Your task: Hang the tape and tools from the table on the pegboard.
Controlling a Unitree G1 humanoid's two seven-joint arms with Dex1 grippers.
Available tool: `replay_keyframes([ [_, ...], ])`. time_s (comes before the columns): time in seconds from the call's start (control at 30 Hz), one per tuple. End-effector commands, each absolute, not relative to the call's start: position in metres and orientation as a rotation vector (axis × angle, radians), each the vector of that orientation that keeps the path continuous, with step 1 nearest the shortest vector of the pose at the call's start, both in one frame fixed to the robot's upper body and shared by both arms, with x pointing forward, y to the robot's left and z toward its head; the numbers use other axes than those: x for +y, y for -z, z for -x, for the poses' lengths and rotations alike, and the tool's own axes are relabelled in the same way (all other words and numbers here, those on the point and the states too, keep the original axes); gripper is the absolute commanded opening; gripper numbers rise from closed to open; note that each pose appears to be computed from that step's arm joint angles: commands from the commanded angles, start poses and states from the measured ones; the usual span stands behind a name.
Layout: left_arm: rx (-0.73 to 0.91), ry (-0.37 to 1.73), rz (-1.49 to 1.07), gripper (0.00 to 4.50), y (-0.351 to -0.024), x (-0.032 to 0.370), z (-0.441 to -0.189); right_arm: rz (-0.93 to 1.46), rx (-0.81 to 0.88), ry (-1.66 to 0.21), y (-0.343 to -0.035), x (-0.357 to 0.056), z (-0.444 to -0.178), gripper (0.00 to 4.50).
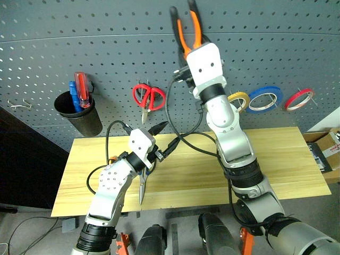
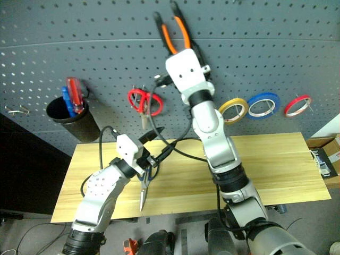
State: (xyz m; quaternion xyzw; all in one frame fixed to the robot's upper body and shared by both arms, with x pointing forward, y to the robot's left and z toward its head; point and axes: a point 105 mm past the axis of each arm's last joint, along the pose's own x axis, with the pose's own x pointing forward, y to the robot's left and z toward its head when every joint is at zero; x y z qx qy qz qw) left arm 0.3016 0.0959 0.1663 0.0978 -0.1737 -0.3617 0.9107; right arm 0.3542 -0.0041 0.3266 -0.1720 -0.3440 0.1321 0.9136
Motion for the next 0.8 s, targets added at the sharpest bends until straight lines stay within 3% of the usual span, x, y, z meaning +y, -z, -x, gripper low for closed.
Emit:
replay_keyframes([
  [0.03,-0.402,0.702,-0.211,3.10,-0.174,0.101,-0.301,0.318,-0.730,-0.286,-0.334,-0.004,-0.346,2.63],
  [0.27,-0.390,0.682,-0.205,3.10,-0.173,0.103,-0.304,0.327,-0.654,-0.263,-0.301,-0.014,-0.359,2.63],
  [0.53,-0.389,0.676,-0.200,3.10,-0.173,0.102,-0.307,0.317,-0.663,-0.227,-0.298,-0.024,-0.360,2.62],
  [0.8,-0.370,0.666,-0.194,3.10,-0.172,0.101,-0.309,0.217,-0.457,-0.225,-0.260,-0.035,-0.376,2.62],
])
